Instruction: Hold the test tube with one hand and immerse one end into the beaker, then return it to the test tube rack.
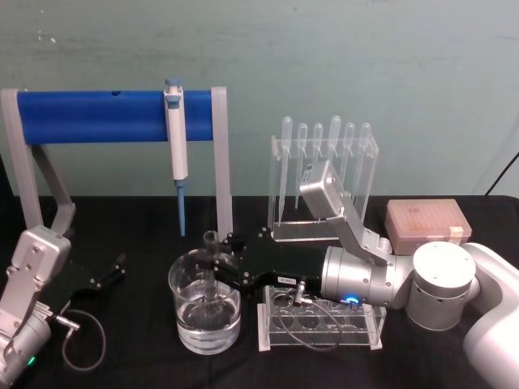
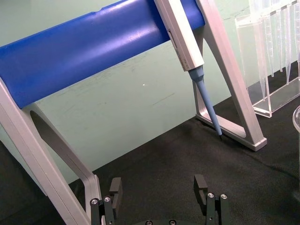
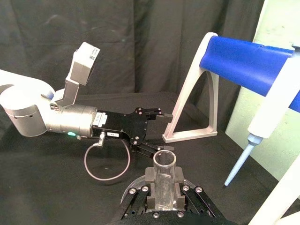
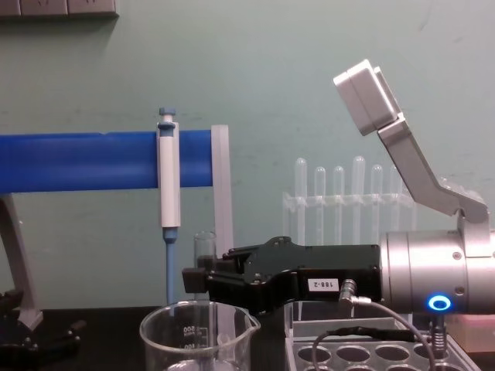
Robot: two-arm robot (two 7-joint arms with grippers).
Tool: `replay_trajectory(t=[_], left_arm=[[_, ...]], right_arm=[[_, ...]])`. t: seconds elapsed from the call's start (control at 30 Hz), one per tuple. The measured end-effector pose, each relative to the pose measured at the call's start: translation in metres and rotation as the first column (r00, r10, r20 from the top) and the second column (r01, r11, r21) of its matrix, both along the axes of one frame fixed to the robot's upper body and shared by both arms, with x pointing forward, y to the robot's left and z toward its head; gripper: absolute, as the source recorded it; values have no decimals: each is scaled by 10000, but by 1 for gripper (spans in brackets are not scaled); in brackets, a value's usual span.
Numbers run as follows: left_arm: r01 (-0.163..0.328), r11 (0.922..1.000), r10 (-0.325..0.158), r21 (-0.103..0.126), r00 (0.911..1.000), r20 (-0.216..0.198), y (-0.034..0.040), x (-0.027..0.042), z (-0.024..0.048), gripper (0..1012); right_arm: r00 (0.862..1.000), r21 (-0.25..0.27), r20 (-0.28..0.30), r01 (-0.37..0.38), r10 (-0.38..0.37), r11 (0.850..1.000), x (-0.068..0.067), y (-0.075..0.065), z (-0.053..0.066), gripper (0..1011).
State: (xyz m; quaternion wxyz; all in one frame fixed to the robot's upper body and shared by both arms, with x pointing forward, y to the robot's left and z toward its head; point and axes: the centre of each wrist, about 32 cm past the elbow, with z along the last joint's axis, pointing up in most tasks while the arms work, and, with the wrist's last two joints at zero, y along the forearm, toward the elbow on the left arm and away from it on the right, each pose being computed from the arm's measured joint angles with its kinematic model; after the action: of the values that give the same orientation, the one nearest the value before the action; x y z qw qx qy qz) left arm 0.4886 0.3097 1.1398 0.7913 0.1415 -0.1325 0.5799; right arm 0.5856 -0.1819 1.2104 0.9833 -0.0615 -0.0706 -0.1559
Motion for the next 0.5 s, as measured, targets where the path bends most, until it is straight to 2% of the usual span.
replay_trajectory(t=[0.5], left_arm=[[0,10000,0,0,10000,0,0,0,0,1000]], right_arm=[[10000,0,0,1,-1,10000,0,0,0,224]])
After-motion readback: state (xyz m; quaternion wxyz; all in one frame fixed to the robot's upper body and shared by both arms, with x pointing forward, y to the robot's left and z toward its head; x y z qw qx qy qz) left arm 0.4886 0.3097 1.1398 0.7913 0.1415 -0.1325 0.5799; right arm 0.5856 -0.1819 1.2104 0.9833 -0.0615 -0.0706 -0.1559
